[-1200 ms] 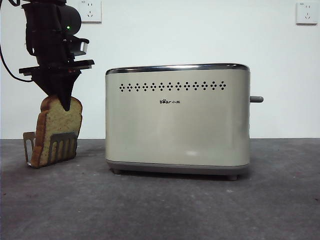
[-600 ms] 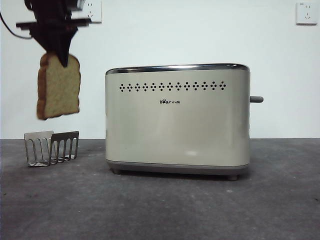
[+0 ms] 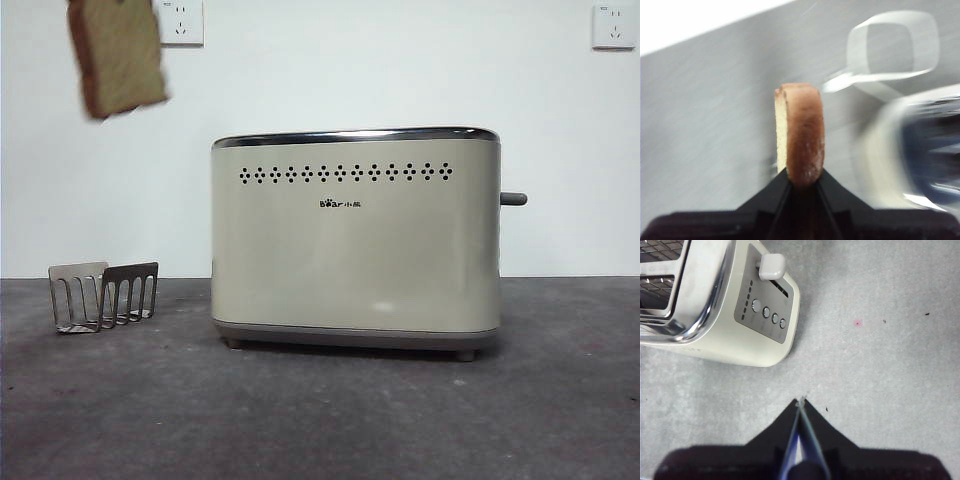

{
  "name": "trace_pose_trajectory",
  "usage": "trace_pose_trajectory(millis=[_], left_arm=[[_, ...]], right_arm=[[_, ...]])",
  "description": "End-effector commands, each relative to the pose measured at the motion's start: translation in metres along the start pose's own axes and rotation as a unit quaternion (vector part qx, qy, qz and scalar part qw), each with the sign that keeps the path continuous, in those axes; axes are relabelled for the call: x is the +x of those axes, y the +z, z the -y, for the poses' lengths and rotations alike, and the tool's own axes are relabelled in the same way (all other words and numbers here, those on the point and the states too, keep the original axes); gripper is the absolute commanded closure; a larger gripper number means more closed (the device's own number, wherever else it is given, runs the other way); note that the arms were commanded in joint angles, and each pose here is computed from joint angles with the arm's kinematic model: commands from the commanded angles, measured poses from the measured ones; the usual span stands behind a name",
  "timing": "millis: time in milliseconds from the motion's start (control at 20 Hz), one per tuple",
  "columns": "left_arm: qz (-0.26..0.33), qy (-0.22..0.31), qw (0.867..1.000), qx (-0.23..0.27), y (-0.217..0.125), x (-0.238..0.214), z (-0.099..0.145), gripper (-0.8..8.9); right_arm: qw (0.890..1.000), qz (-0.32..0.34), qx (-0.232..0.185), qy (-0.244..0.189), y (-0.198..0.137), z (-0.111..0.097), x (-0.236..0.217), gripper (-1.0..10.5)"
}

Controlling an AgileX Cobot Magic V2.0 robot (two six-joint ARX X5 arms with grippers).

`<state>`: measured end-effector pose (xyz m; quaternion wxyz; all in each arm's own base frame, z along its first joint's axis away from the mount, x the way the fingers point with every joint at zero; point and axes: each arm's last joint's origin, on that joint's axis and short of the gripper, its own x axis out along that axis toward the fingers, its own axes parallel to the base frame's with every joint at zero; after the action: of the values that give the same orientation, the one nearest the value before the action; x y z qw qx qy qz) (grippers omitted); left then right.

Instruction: Pick up a slice of bread from the rack,put the bread on the toaster,press the button

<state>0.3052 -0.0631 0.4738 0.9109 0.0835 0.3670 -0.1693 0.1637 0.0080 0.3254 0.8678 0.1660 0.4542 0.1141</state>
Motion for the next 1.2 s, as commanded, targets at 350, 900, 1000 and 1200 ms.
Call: trace_pose_trajectory(millis=[350,900,1000,1200], left_arm=[[0.089,-0.176,0.967,0.16,-0.002,-0.045,0.044,8.17],[0.149,-0.247,0.827,0.482,-0.003,-0.038,0.119,8.16],[0.152,-0.251,0.816,0.497,-0.003,-0.036,0.124,8.16],[0.133,-0.261,0.817,0.497,-0.001,-0.016,0.128,8.16]], right_arm=[[1.0,0.003,-0.009,0.0,0.001,-0.001,-0.001,9.5],[0.999,0.001,-0.036,-0.001,0.0,0.0,-0.001,9.5],[0.999,0.001,-0.046,-0.001,0.0,0.0,-0.001,9.5],[0.999,0.002,-0.054,-0.001,0.001,0.0,-0.001,9.5]])
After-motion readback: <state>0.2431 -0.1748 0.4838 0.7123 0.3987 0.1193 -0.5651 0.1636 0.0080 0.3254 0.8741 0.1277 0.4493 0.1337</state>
